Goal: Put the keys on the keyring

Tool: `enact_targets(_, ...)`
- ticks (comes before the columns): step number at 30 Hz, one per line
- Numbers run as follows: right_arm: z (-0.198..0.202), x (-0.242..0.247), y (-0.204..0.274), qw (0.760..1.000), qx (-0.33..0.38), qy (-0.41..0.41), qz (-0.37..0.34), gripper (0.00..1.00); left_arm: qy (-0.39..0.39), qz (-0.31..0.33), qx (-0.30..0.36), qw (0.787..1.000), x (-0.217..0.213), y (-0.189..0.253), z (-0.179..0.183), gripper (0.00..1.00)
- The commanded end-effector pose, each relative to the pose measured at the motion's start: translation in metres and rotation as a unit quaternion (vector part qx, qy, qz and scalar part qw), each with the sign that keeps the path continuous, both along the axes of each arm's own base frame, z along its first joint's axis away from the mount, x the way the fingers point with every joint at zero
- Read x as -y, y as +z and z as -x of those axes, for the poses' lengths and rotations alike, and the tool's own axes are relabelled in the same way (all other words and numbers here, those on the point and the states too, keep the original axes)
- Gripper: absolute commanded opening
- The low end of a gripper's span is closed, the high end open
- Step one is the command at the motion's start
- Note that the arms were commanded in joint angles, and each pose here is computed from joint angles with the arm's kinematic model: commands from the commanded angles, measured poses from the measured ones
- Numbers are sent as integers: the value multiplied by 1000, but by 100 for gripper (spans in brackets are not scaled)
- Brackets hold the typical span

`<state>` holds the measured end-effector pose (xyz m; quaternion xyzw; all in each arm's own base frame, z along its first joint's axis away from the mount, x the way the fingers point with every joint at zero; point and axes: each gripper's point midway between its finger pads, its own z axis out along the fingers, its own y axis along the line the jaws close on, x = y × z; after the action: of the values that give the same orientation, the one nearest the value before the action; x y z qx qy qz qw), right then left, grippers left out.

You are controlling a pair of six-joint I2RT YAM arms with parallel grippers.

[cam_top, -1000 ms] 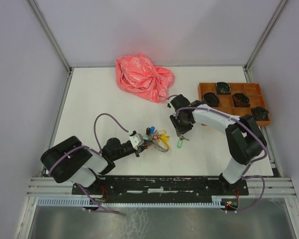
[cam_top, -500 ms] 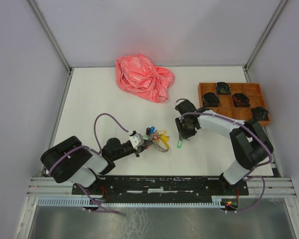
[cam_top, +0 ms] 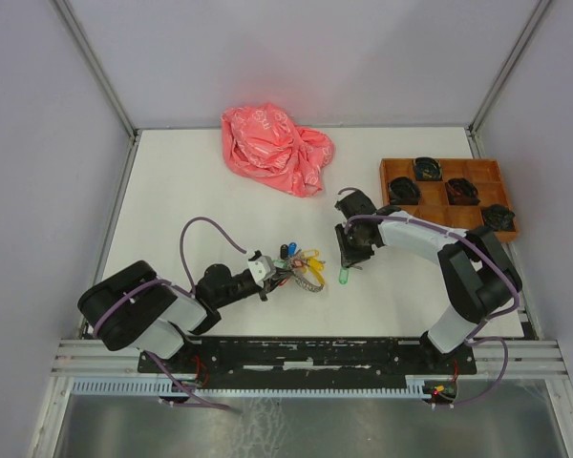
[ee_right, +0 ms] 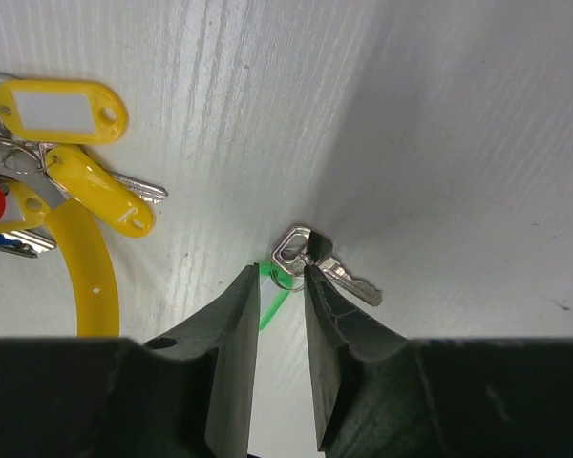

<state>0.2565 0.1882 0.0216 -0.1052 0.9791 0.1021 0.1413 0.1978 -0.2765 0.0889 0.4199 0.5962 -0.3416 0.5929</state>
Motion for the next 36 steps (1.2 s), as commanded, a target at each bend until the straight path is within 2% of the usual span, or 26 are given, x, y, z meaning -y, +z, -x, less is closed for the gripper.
enact_targets(1, -3, 7, 1, 1000, 8, -21, 14, 34, -11, 25, 46, 999, 7, 26, -5, 3)
enact_targets(5, -2, 13, 3, 999, 12, -32, 24, 36, -13, 25, 46, 999, 8, 26, -5, 3)
enact_targets(11, 1, 3, -5, 999, -4, -38, -2, 35, -15, 23, 45, 999, 9, 25, -5, 3)
enact_targets(21, -2, -2, 6, 999, 5, -31, -18, 18, -15, 21, 45, 999, 9, 24, -6, 3)
enact_targets(30, -5, -11, 15, 999, 10, -13, -38, 16, -16, 20, 43, 999, 9, 23, -5, 3)
enact_targets(36, -5, -14, 17, 999, 8, -8, -42, 19, -17, 20, 44, 999, 10, 24, -5, 3)
